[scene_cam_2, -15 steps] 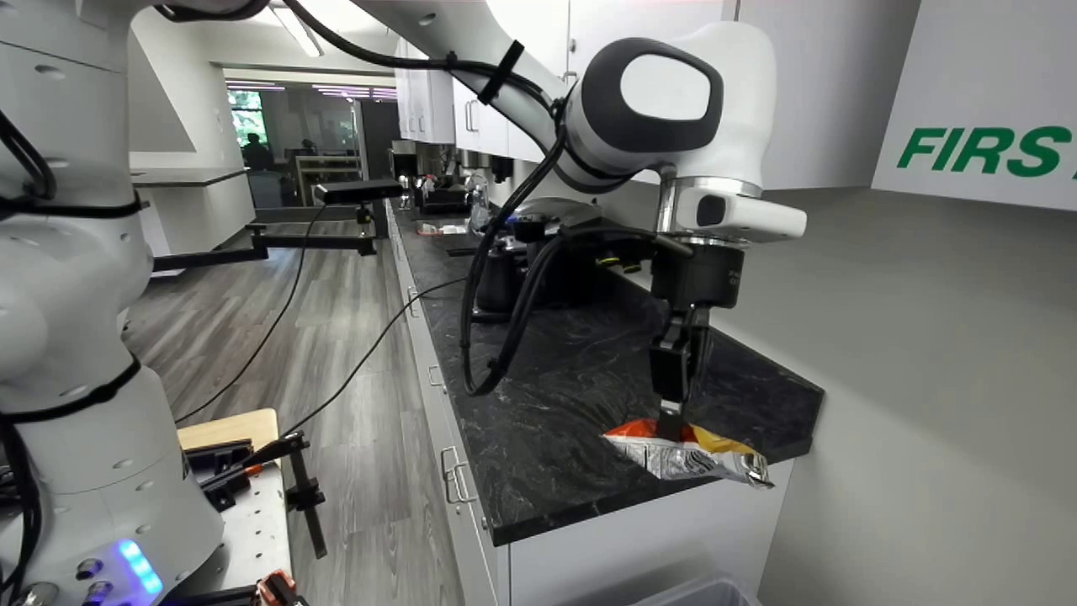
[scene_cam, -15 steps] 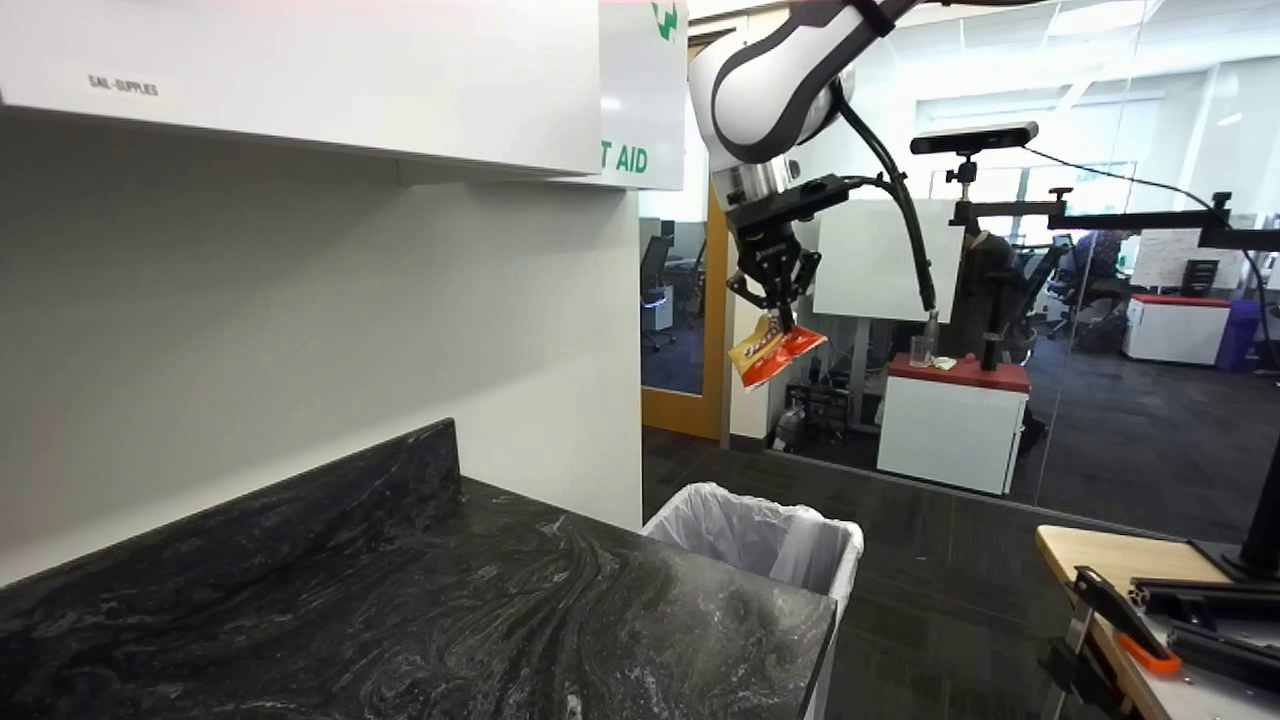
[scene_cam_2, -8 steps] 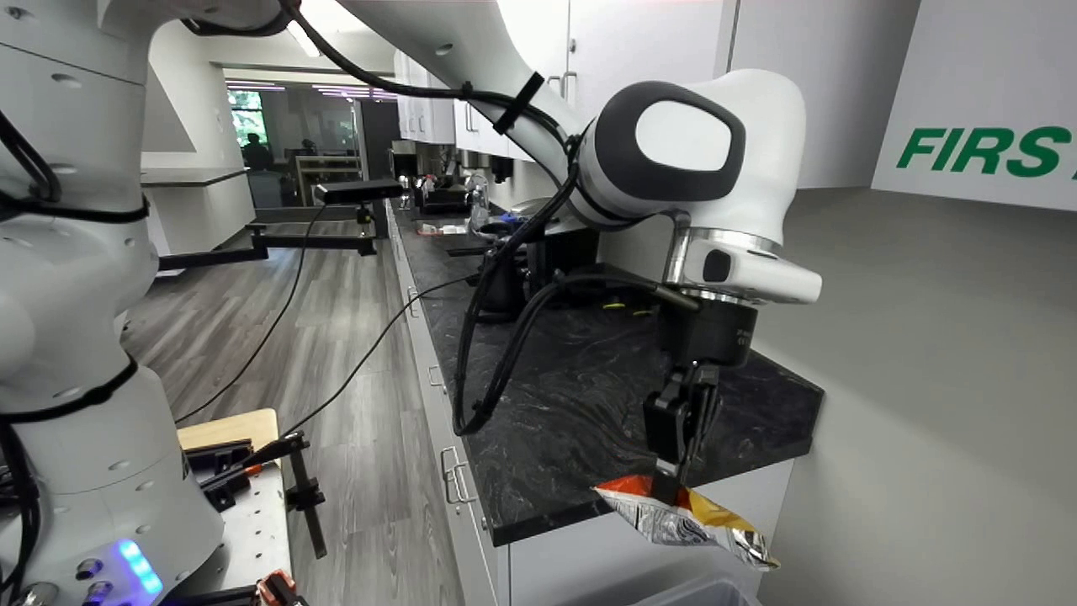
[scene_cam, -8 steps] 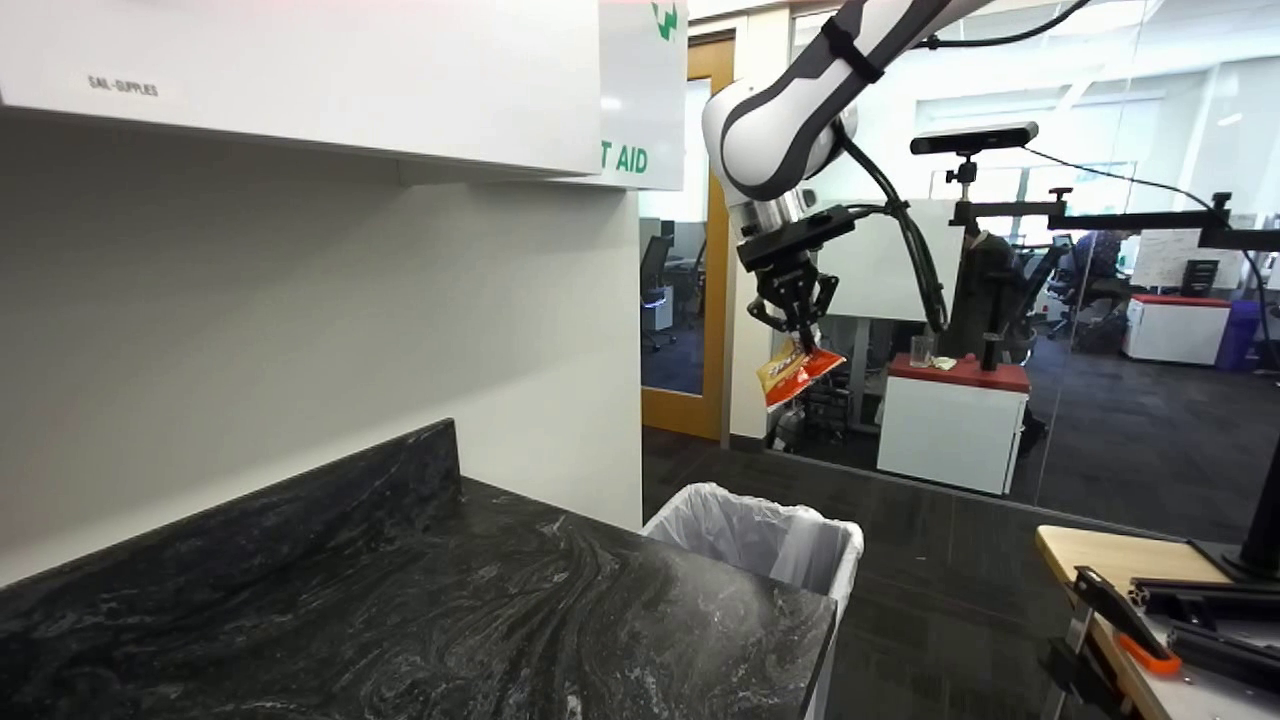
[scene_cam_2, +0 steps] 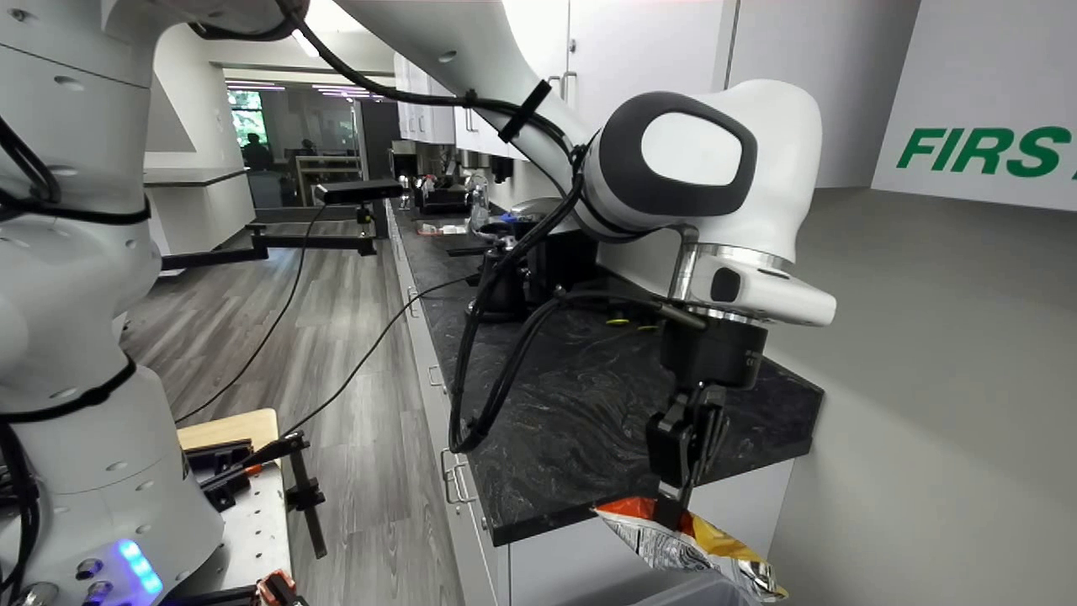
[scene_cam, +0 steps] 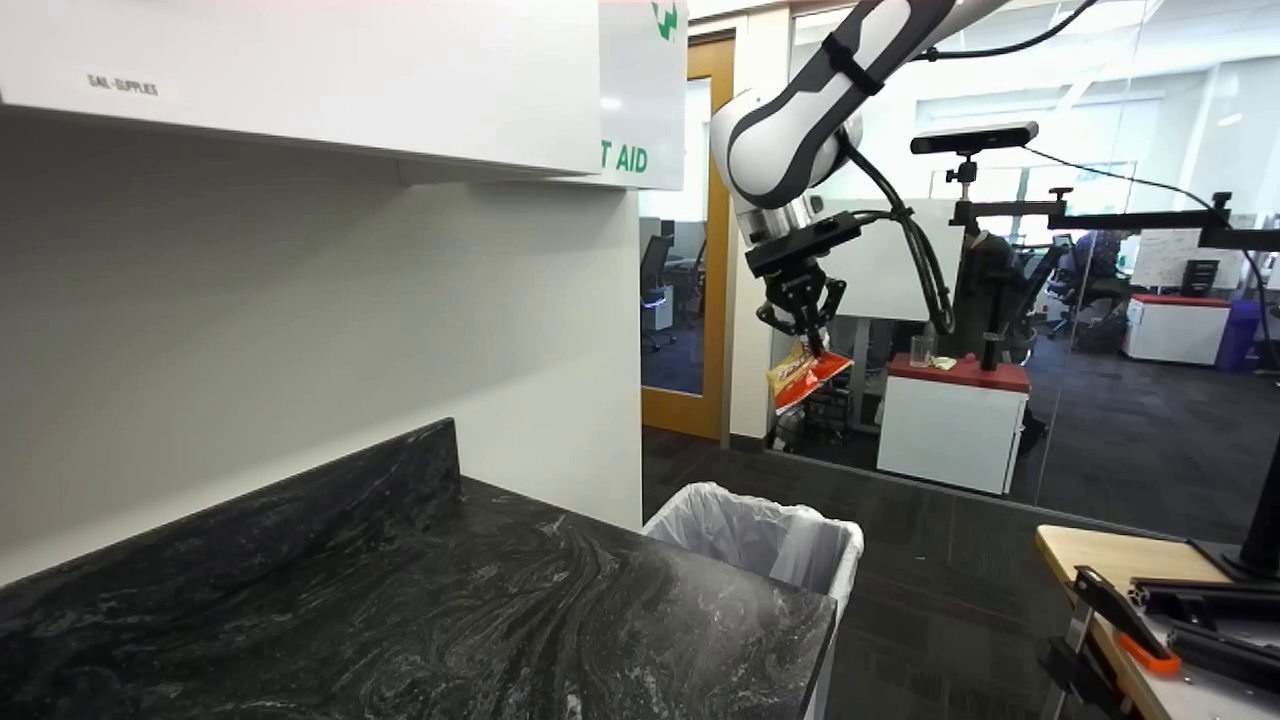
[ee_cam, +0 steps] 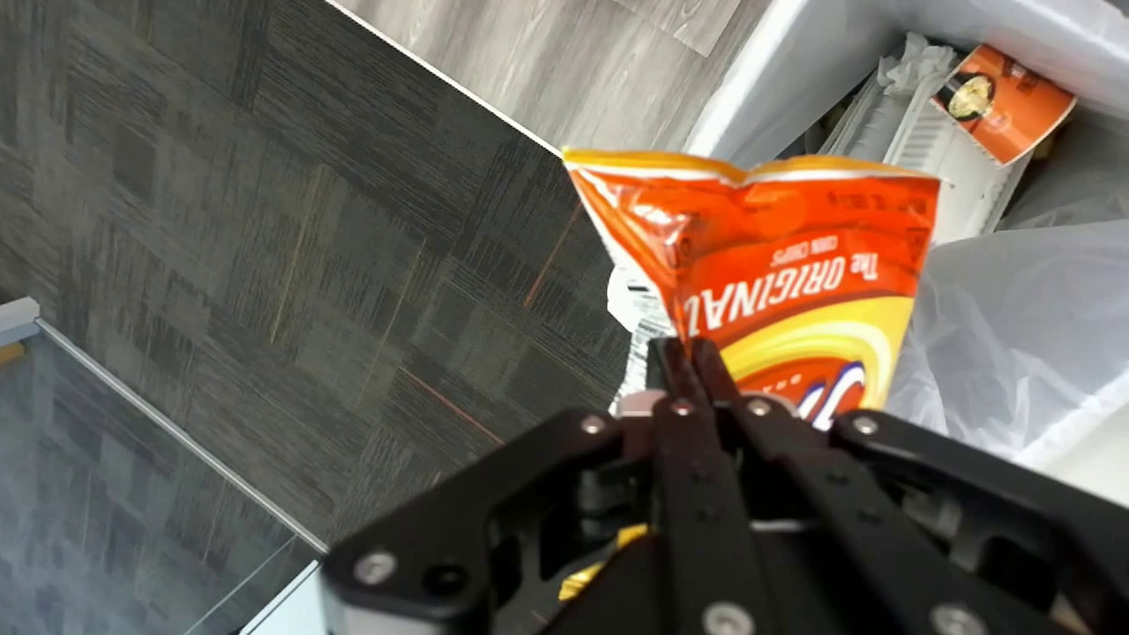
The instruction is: Throw the Fritos packet in the bin
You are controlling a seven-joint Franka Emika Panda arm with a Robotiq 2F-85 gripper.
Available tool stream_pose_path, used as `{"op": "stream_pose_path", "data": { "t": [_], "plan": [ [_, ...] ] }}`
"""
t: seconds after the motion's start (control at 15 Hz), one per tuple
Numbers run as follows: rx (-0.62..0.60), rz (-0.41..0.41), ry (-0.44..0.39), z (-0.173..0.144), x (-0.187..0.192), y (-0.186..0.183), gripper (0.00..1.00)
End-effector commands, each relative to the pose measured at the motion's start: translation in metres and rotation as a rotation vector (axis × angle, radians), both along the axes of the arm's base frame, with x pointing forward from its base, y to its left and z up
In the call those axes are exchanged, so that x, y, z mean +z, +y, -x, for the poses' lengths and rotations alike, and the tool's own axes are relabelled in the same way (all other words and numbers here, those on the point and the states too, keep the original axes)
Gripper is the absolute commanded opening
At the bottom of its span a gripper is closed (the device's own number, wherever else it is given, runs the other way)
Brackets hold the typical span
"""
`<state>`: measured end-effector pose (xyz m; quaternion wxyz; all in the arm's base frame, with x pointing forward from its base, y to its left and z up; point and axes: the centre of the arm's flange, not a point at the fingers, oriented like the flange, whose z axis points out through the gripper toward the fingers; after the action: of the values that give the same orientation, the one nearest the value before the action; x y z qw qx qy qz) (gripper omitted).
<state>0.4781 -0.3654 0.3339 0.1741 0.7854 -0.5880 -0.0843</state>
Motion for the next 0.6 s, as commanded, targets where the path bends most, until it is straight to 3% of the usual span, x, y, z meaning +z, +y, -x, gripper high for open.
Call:
{"op": "stream_pose_path", "data": {
  "t": [0.0, 0.53],
  "plan": [
    [0.058, 0.001, -0.032, -0.003, -0.015, -0.002, 0.02],
    [0.096, 0.078, -0.089, -0.013, -0.044, -0.012, 0.02]
  ]
}}
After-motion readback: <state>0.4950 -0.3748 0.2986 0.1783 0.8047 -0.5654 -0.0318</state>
